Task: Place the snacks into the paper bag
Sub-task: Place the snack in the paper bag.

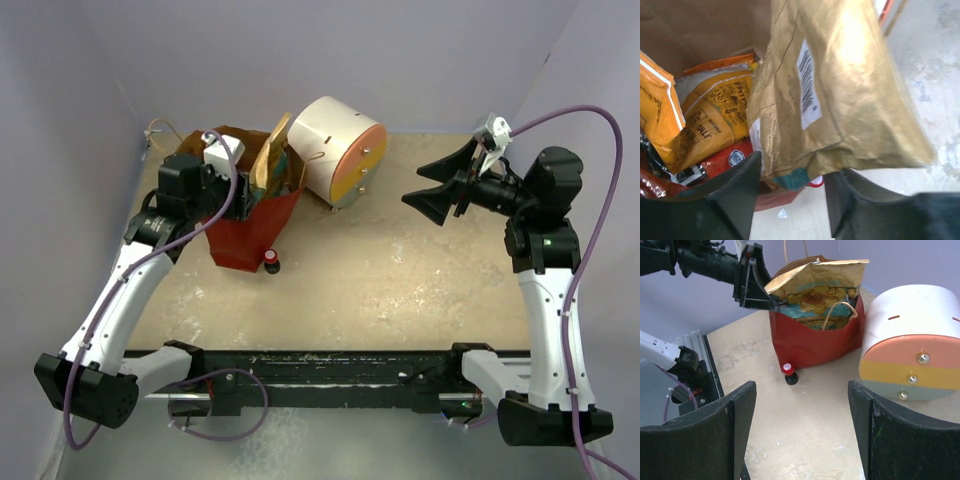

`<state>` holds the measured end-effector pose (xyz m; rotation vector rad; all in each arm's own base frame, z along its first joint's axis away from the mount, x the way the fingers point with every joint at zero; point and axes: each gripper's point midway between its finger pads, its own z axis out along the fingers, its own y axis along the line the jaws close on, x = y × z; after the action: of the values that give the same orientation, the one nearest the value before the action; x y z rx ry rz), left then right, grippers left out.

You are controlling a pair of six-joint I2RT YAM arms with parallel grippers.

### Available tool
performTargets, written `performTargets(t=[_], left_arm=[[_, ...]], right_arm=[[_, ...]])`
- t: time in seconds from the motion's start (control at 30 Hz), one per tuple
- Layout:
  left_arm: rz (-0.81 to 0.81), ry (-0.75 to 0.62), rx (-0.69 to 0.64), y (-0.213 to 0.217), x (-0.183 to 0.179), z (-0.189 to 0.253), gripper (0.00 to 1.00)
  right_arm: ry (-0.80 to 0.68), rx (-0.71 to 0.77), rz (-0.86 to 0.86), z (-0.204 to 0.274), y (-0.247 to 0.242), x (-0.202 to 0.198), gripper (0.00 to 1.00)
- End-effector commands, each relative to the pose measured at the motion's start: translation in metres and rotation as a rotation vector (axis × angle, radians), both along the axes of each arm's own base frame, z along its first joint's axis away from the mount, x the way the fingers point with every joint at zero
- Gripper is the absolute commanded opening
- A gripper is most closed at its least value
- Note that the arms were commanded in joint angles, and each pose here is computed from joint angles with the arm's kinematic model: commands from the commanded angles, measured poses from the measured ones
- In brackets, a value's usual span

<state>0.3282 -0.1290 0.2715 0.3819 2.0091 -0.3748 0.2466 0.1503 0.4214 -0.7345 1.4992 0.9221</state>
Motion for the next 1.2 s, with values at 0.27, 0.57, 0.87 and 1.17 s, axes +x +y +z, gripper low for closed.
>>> performTargets(t=[0.27,0.57,0.87,1.17], left_arm=[[-0.293,-0.21,-0.073,-0.037,-0.022,0.117,0.95],[-0.237,-0.203,0.023,-0.037,0.037,0.115,0.82],[-0.086,-0.181,0.199,-0.007,0.08,0.072,0.35],[-0.043,0.014,0.332,0.035,0.081,-0.015,0.09]], right_arm=[[-0.044,-0.004,-0.005,0.007,-0.001,0.003,0.76],[-0.043,-0.003,-0.004,0.007,-0.001,0.002,0.76],[-0.037,-0.003,-0.007,0.003,-0.001,0.0,0.76],[-0.044,0.0,-0.003,0.002,-0.001,0.005,0.76]])
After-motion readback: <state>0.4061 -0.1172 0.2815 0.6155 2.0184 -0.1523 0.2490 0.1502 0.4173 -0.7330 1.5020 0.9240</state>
